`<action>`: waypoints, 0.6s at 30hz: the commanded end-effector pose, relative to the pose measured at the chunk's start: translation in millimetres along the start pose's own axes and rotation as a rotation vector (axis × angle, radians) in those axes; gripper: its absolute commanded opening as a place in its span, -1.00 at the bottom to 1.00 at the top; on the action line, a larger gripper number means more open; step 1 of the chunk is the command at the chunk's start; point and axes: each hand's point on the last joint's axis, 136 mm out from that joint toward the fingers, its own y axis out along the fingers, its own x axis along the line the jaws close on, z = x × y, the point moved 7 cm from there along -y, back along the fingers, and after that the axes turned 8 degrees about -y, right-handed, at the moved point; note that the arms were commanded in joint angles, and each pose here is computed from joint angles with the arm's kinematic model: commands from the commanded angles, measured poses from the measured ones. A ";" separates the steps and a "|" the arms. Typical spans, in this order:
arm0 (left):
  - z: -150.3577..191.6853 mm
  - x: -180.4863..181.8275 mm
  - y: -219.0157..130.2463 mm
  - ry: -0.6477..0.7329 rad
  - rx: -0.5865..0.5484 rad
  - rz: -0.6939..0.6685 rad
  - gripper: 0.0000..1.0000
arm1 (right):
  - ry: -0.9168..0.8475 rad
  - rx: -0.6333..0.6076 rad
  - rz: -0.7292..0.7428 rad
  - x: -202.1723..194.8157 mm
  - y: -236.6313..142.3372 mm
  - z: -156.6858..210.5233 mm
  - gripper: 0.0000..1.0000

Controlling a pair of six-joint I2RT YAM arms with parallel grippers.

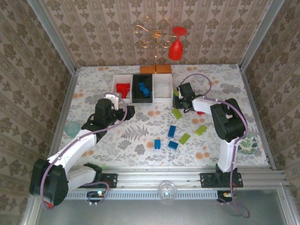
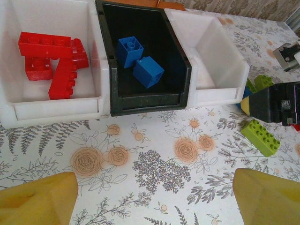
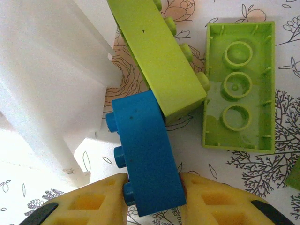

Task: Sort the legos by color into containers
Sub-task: Pick up the lego from the center of the table.

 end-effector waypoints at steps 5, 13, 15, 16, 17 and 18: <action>-6.0 -1.8 -2.3 0.018 -0.026 0.011 0.74 | -0.014 -0.009 -0.009 -0.7 -3.0 -5.3 -0.36; -5.0 -2.1 -0.8 0.017 -0.021 0.016 0.74 | 0.026 -0.087 -0.030 0.2 -46.4 -2.1 -0.39; -5.1 -2.2 -0.8 0.017 -0.022 0.016 0.74 | 0.036 -0.111 -0.027 -0.4 -60.2 -0.7 -0.39; -5.1 -2.0 -0.7 0.017 -0.022 0.015 0.74 | 0.039 -0.126 -0.030 -0.7 -67.5 -0.3 -0.39; -4.9 -1.9 -0.5 0.018 -0.021 0.015 0.74 | 0.041 -0.139 -0.038 0.1 -73.7 -0.8 -0.39; -5.8 -1.7 -0.3 0.016 -0.024 0.014 0.74 | 0.045 -0.156 -0.058 2.1 -80.3 -2.1 -0.40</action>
